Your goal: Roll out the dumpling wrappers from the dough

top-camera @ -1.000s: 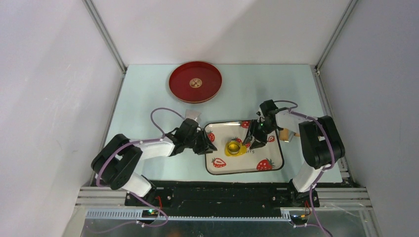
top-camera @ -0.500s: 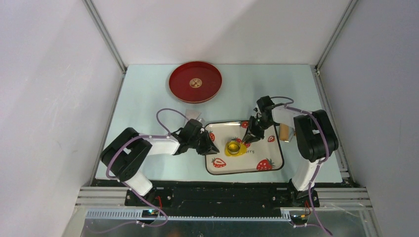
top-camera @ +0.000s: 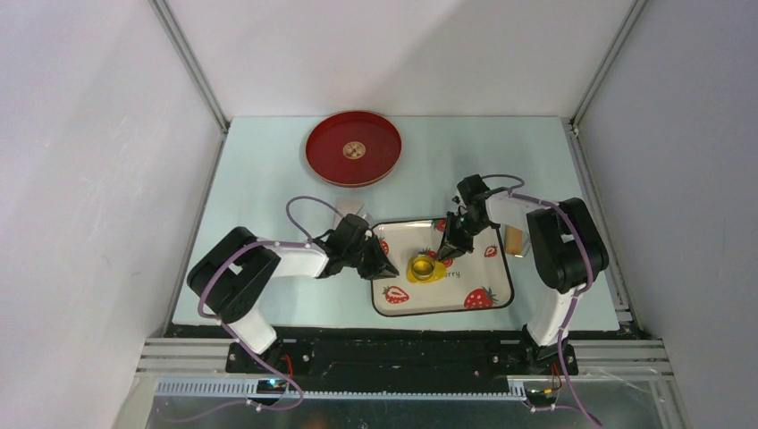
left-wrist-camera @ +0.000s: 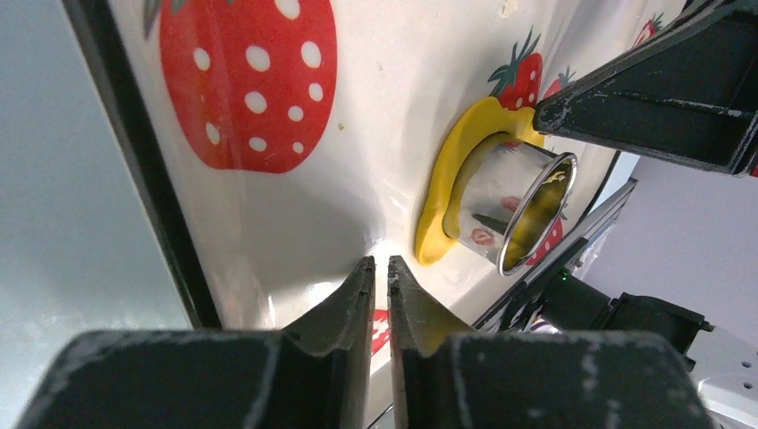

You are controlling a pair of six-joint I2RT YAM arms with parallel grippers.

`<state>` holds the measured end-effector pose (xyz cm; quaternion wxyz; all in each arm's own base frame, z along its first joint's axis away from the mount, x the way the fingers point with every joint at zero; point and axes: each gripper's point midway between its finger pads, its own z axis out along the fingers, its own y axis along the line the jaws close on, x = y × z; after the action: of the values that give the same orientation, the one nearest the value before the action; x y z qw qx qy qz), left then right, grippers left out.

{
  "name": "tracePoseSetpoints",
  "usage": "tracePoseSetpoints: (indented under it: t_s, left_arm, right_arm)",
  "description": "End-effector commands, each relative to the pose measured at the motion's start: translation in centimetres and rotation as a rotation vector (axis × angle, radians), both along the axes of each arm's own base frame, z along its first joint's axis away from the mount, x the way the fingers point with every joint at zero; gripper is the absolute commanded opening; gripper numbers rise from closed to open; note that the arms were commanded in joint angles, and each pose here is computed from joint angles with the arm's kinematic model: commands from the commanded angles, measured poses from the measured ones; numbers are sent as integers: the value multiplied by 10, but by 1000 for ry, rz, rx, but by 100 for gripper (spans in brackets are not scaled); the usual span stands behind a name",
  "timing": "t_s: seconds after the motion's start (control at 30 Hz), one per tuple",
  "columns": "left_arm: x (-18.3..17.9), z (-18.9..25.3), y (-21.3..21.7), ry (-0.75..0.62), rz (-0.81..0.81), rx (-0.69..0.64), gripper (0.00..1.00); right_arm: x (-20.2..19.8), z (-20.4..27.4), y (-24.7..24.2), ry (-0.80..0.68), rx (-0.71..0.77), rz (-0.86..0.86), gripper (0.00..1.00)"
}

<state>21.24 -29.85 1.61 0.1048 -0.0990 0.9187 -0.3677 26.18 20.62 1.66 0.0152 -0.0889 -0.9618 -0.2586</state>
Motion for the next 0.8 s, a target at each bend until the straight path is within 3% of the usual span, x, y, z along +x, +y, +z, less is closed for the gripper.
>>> tracePoseSetpoints:
  t_s: [0.0,0.77]
  left_arm:
    - [-14,-34,23,81,21,149,17]
    - [-18,-48,28,150,20,229,15]
  right_arm:
    - [-15,-24,-22,19,-155,30,15]
    - [-60,-22,-33,52,-183,90,16]
